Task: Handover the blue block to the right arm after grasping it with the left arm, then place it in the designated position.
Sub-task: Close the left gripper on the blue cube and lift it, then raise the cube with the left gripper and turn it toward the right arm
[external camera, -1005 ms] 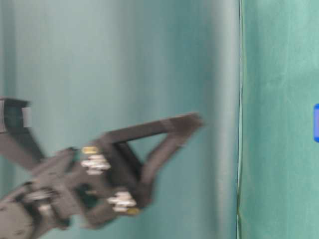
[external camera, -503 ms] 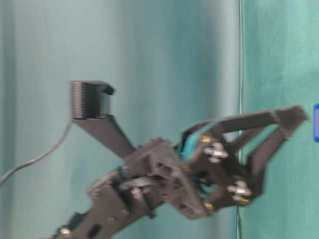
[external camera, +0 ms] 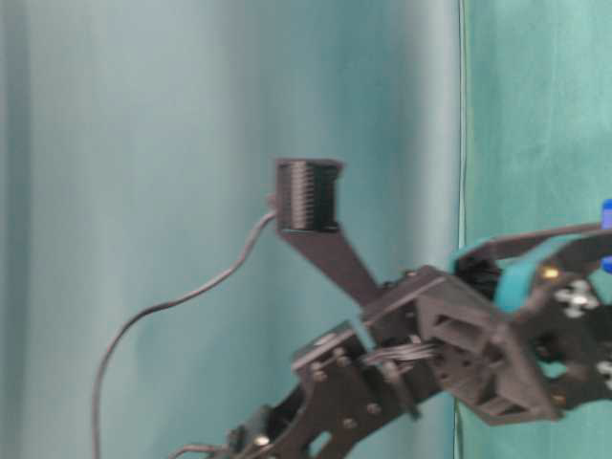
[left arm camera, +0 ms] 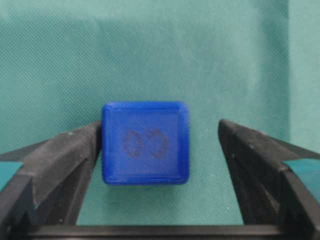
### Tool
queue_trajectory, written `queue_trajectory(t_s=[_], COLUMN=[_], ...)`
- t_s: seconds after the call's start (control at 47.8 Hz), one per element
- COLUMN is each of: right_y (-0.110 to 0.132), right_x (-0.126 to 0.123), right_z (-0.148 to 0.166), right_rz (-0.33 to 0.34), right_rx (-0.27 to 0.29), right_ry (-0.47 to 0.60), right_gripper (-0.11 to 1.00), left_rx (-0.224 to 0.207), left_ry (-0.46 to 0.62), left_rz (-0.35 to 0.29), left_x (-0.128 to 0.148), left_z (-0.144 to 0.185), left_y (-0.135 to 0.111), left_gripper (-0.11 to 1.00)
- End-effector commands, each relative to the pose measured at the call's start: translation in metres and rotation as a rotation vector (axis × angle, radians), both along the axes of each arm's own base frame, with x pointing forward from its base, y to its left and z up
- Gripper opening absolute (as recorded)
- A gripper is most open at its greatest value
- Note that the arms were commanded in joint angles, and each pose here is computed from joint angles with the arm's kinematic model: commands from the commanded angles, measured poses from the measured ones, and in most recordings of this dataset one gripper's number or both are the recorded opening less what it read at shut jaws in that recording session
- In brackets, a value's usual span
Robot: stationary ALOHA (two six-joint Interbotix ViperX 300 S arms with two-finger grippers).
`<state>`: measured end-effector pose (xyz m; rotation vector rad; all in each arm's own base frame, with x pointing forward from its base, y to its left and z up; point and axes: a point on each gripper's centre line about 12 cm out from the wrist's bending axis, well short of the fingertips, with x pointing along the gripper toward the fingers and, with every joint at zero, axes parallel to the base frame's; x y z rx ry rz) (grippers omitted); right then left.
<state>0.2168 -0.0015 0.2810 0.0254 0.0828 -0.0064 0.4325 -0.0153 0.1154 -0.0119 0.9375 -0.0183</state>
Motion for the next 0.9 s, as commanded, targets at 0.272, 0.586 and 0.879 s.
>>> queue_trajectory(t_s=[0.272, 0.586, 0.879], right_y=[-0.0003, -0.0003, -0.0003], right_x=[0.0029, 0.0031, 0.0031], right_z=[0.0086, 0.0076, 0.0076], right_rz=[-0.001, -0.001, -0.001], right_rx=[-0.003, -0.003, -0.003], right_ry=[-0.021, -0.014, -0.014], right_gripper=[0.94, 0.94, 0.94], left_rx=[0.000, 0.002, 0.001], left_ry=[-0.020, -0.017, -0.014], left_rz=[-0.001, -0.001, 0.001], left_x=[0.0061, 0.0066, 0.0065], left_z=[0.0008, 0.0008, 0.0015], left_y=[-0.0002, 0.0005, 0.0005], left_gripper=[0.99, 0.47, 0.47])
